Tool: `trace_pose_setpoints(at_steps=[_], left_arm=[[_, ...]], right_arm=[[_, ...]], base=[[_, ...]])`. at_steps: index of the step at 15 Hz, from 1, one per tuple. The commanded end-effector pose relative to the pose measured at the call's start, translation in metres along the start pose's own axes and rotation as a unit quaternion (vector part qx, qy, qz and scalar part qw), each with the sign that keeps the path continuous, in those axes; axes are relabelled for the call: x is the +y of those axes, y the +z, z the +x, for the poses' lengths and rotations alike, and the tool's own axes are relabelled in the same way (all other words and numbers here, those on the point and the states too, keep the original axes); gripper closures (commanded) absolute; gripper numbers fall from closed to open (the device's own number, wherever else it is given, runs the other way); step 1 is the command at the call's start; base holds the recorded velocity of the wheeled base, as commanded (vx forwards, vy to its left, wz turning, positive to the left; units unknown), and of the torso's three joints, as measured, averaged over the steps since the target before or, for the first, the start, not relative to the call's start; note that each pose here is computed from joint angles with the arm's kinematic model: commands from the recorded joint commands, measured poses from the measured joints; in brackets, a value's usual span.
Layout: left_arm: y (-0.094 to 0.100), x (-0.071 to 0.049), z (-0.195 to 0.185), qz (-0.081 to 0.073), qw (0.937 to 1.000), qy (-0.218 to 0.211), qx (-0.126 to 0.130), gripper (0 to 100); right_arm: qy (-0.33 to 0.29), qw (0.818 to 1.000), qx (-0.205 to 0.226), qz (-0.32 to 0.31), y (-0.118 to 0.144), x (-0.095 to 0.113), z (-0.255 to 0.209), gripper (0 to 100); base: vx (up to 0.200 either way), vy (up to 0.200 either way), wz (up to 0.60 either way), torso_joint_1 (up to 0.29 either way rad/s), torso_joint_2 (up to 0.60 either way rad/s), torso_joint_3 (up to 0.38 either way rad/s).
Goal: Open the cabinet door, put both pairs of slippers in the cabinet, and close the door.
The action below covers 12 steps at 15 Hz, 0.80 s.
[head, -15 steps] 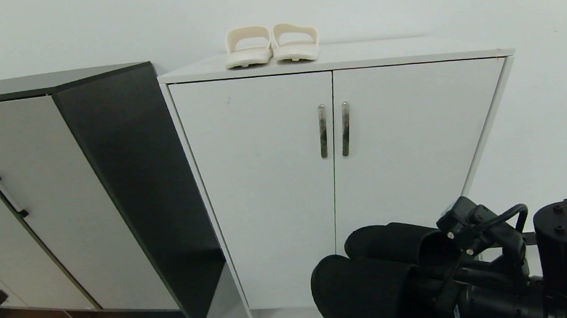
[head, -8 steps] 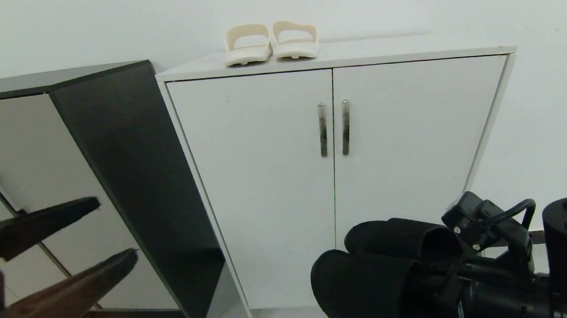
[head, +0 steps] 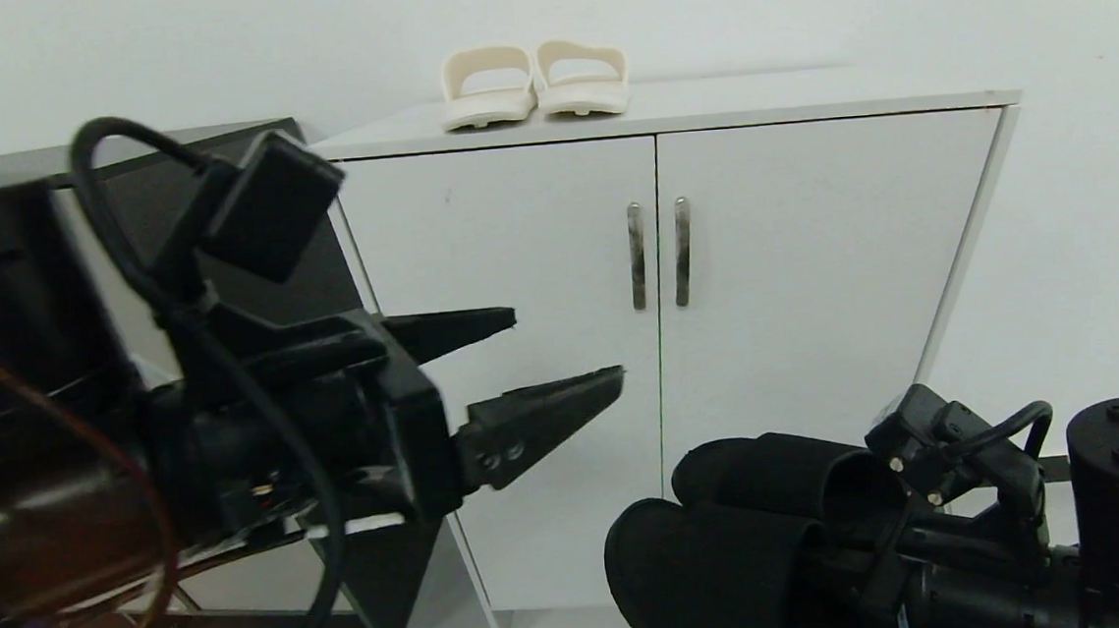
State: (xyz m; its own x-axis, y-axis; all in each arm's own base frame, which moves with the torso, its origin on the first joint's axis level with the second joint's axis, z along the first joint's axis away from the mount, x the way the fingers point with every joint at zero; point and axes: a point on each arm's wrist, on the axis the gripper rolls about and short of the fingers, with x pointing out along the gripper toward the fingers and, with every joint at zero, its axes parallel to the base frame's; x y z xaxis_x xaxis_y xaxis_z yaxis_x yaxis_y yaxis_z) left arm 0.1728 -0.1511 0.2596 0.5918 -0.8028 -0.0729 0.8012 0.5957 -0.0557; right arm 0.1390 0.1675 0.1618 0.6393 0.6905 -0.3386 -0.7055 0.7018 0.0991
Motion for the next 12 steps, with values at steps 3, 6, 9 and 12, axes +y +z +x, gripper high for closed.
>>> trace_pose_setpoints(at_steps=[3,6,9,12], left_arm=[[-0.005,0.018,0.09,-0.007,0.9987,-0.049,0.014,0],[0.005,0.036,0.122,-0.02,0.9966,-0.08,0.004,0],[0.02,0.056,0.134,-0.063,0.9899,-0.127,0.005,0],[0.028,0.056,0.15,-0.102,0.9869,-0.125,-0.005,0]], right_arm=[[-0.001,1.0,0.002,0.0,-0.001,0.0,0.001,100],[-0.001,1.0,0.002,0.0,-0.001,0.0,0.0,100],[-0.001,1.0,0.002,0.0,-0.001,0.0,0.0,100],[-0.001,1.0,-0.003,0.0,0.001,0.0,-0.002,100]], base=[[0.0,0.0,0.0,0.0,0.0,0.0],[0.0,0.0,0.0,0.0,0.0,0.0],[0.0,0.0,0.0,0.0,0.0,0.0],[0.0,0.0,0.0,0.0,0.0,0.0]])
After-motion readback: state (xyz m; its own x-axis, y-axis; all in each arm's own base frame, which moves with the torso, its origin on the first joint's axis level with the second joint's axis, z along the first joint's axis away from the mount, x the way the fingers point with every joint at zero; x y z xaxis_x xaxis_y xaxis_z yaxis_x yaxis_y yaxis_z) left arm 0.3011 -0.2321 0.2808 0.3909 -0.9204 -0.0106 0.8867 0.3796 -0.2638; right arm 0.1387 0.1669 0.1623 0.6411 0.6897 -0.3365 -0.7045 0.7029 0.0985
